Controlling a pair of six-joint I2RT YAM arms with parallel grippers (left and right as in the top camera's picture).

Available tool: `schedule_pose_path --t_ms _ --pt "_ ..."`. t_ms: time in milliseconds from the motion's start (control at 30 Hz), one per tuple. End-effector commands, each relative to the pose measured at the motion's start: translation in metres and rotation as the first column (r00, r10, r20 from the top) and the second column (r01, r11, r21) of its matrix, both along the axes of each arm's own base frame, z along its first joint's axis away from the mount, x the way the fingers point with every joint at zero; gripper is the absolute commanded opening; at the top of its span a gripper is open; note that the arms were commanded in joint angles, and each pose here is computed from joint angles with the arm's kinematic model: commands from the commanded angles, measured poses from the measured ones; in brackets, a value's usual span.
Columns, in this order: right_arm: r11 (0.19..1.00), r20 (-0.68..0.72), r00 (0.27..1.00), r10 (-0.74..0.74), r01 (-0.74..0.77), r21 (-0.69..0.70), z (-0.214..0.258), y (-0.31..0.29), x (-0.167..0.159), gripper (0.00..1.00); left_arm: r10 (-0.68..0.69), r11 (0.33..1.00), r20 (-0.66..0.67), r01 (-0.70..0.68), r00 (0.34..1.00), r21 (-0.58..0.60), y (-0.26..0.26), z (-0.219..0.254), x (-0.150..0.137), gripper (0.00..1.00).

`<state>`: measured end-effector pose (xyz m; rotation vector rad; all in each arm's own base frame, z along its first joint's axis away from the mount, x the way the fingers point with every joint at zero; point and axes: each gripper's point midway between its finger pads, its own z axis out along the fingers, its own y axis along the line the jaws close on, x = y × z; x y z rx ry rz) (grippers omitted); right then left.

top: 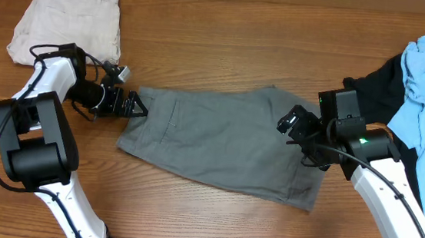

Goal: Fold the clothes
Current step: 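Grasp the trousers' left edge with the left gripper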

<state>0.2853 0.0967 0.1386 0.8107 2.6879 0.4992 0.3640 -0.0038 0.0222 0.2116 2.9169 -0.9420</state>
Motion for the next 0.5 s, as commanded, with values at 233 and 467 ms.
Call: schedule_pose_path --t_ms 233,467 --pt "1.0 0.021 1.0 0.009 -0.009 0.006 0.0062 0.0031 0.0043 1.0 0.072 0.997 -0.058 -0.071 0.996 0.016 0.0194 -0.0166 -0.0093 1.0" --pt "1.0 0.021 1.0 0.009 -0.009 0.006 0.0062 0.0031 0.0043 1.0 0.071 0.994 -0.075 -0.077 0.995 -0.078 0.0114 -0.0241 -0.0111 1.0"
